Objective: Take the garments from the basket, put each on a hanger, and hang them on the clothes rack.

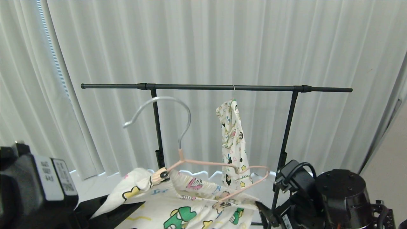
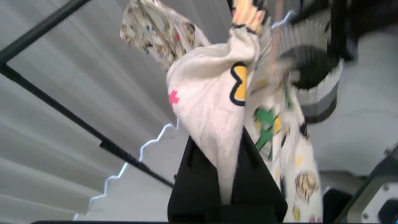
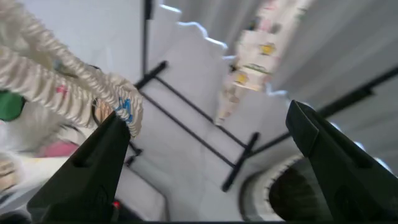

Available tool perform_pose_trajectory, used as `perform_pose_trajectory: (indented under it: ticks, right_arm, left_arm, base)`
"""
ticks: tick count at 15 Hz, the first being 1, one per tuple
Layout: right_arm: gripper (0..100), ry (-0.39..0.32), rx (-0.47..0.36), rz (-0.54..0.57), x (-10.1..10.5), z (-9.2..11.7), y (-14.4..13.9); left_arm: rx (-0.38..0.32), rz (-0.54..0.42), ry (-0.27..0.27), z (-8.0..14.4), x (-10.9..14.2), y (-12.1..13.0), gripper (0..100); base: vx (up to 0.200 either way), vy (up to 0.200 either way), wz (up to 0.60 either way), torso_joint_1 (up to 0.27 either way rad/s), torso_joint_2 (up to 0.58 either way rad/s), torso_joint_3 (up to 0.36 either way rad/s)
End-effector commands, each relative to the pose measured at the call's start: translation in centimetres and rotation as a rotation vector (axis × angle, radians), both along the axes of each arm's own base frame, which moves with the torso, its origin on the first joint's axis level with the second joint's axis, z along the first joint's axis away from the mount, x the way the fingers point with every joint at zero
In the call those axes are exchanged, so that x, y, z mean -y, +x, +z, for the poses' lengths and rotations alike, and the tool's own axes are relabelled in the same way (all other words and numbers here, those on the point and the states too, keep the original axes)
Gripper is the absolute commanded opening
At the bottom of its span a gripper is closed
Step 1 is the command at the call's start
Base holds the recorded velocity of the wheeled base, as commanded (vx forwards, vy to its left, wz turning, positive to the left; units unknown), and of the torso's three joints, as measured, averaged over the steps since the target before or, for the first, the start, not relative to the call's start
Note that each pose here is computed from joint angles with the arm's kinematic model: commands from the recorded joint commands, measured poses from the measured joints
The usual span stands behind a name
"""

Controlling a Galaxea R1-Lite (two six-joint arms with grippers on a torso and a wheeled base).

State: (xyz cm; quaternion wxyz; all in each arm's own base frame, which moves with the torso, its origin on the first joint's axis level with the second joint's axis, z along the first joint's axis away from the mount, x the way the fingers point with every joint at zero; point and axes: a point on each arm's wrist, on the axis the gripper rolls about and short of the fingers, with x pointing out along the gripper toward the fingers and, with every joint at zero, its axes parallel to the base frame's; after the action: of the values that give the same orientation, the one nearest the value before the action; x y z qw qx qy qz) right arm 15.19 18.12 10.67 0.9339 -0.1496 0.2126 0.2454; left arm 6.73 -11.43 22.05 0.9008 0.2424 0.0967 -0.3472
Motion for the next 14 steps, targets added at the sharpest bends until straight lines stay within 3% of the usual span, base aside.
perform_pose_trajectory:
  ticks: [1, 2, 4, 7, 11, 13, 14]
  right_arm:
    - [100, 0.000, 0.031, -0.091, 2.3, 0.7, 0.7]
    - [100, 0.016, 0.048, -0.112, 2.8, 1.2, 0.8]
    - [100, 0.032, 0.067, -0.112, 3.1, 1.8, 0.6]
    - [100, 0.026, 0.121, -0.034, 3.1, 3.0, -0.4]
    - [100, 0.107, 0.140, 0.267, 1.4, 4.5, -4.3]
    - [100, 0.166, 0.116, 0.488, 0.7, 5.1, -6.3]
    - [100, 0.166, 0.119, 0.529, 0.5, 5.1, -6.5]
  left_arm:
    - [-0.004, -0.003, 0.044, -1.5, -0.9, -0.4, 0]
    - [0.004, -0.022, 0.119, -3.0, -1.5, -0.7, 0]
    - [0.001, -0.040, 0.196, -4.7, -2.1, -1.0, 0]
    - [-0.013, 0.012, 0.247, -5.4, -1.9, -0.5, 0]
    - [-0.016, 0.050, 0.227, -4.7, -1.3, 0.2, 0]
    - [-0.001, 0.040, 0.191, -4.3, -1.1, 0.2, 0]
    - [0.003, 0.033, 0.181, -4.2, -1.0, 0.2, 0]
  base:
    - [0.000, 0.000, 0.00, 0.000, 0.00, 0.000]
    - [0.000, 0.000, 0.00, 0.000, 0.00, 0.000]
    - [0.000, 0.000, 0.00, 0.000, 0.00, 0.000]
    - [0.000, 0.000, 0.00, 0.000, 0.00, 0.000]
    - [0.000, 0.000, 0.00, 0.000, 0.00, 0.000]
    - [0.000, 0.000, 0.00, 0.000, 0.00, 0.000]
    - [0.000, 0.000, 0.00, 0.000, 0.00, 0.000]
